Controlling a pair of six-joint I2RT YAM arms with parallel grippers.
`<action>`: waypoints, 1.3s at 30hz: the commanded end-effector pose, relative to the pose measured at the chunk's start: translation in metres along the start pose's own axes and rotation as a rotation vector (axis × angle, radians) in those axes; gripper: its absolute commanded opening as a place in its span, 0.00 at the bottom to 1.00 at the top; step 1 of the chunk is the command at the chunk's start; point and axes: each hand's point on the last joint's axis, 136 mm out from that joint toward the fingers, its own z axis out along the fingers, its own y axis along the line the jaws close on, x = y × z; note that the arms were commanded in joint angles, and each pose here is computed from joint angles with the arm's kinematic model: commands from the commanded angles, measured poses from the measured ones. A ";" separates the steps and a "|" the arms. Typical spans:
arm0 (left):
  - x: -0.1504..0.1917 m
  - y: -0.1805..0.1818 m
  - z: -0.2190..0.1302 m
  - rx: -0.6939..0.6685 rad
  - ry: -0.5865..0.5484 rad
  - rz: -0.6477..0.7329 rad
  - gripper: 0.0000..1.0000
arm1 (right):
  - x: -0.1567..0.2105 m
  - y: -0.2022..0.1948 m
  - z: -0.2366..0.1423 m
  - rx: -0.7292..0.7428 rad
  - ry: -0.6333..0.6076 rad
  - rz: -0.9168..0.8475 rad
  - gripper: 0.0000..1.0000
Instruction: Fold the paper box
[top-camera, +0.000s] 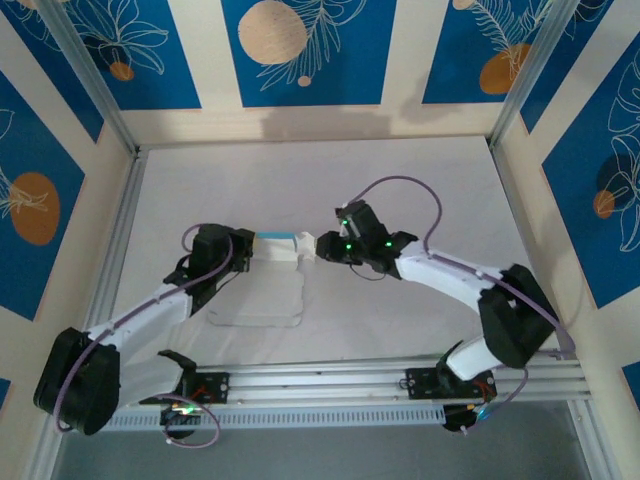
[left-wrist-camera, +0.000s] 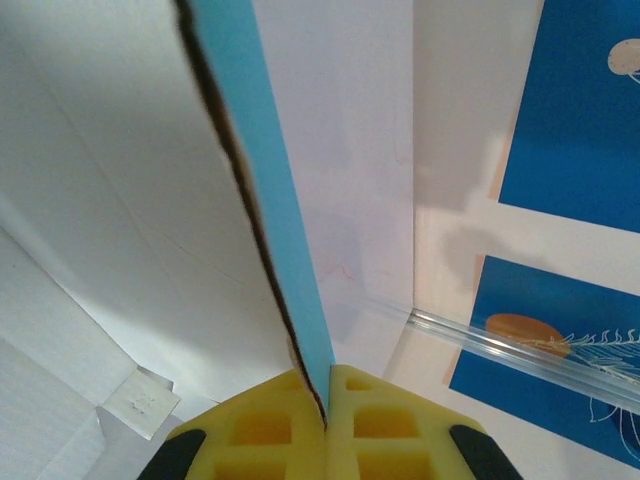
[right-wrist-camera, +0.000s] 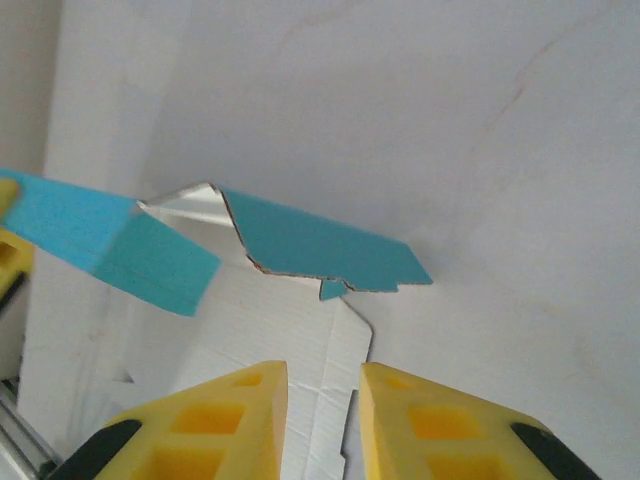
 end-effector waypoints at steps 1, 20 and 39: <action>-0.002 0.013 -0.005 -0.028 -0.031 0.073 0.00 | -0.016 -0.020 -0.016 0.048 -0.011 0.056 0.28; -0.006 0.017 -0.008 -0.026 -0.063 0.108 0.00 | 0.007 -0.001 0.076 0.078 0.424 0.113 0.32; -0.003 0.025 -0.016 -0.003 -0.054 0.184 0.00 | 0.039 0.034 0.072 -0.079 0.414 0.130 0.29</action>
